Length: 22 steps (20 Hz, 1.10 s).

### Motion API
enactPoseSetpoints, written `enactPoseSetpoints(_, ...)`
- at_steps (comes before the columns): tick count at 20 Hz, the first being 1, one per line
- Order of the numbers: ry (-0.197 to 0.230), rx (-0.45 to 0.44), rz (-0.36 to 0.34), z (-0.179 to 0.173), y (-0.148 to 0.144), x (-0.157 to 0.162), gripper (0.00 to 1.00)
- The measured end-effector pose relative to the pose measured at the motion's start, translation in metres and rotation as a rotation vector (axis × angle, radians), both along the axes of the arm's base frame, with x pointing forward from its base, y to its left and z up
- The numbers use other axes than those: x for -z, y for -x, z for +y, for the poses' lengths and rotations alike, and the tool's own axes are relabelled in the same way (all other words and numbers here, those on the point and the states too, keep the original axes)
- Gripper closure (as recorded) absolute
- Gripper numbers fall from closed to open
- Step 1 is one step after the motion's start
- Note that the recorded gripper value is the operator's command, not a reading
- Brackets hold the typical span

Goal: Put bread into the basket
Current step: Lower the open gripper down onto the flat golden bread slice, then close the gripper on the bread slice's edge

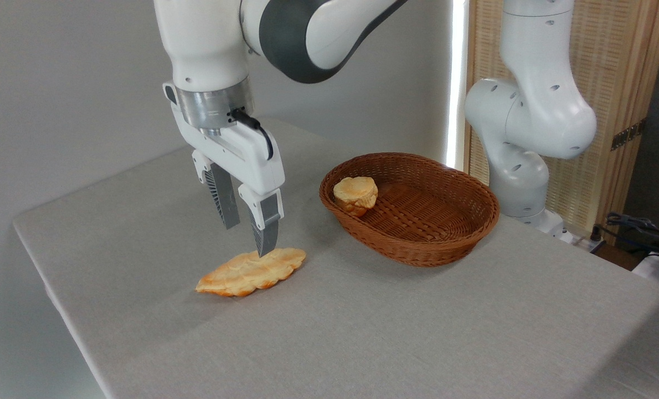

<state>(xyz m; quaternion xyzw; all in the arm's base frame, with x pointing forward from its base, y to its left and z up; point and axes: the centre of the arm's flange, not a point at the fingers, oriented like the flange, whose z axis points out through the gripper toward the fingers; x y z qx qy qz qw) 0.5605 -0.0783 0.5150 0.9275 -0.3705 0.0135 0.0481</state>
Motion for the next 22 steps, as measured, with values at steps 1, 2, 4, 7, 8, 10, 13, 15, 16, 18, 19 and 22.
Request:
enactPoseSetpoints(1, -0.001, 0.008, 0.008, -0.004, -0.001, 0.005, 0.00)
enactPoseSetpoints(2, -0.001, 0.026, 0.016, -0.008, -0.001, 0.010, 0.00)
enactPoseSetpoints(4, -0.002, 0.077, 0.030, -0.018, -0.002, 0.020, 0.00)
enactPoseSetpoints(7, -0.003, 0.140, 0.045, -0.029, -0.002, 0.035, 0.00)
enactPoseSetpoints(8, -0.002, 0.159, 0.045, -0.033, -0.002, 0.039, 0.00)
enactPoseSetpoints(10, -0.002, 0.188, 0.043, -0.040, -0.001, 0.050, 0.00)
enactPoseSetpoints(13, -0.002, 0.198, 0.038, -0.046, 0.000, 0.063, 0.00)
enactPoseSetpoints(15, -0.003, 0.198, 0.035, -0.046, 0.001, 0.071, 0.00)
enactPoseSetpoints(16, -0.003, 0.198, 0.032, -0.046, 0.000, 0.074, 0.00)
enactPoseSetpoints(18, -0.003, 0.199, 0.027, -0.047, -0.002, 0.081, 0.00)
enactPoseSetpoints(19, -0.003, 0.200, 0.025, -0.047, -0.003, 0.085, 0.00)
enactPoseSetpoints(22, -0.003, 0.205, 0.024, -0.048, -0.007, 0.094, 0.00)
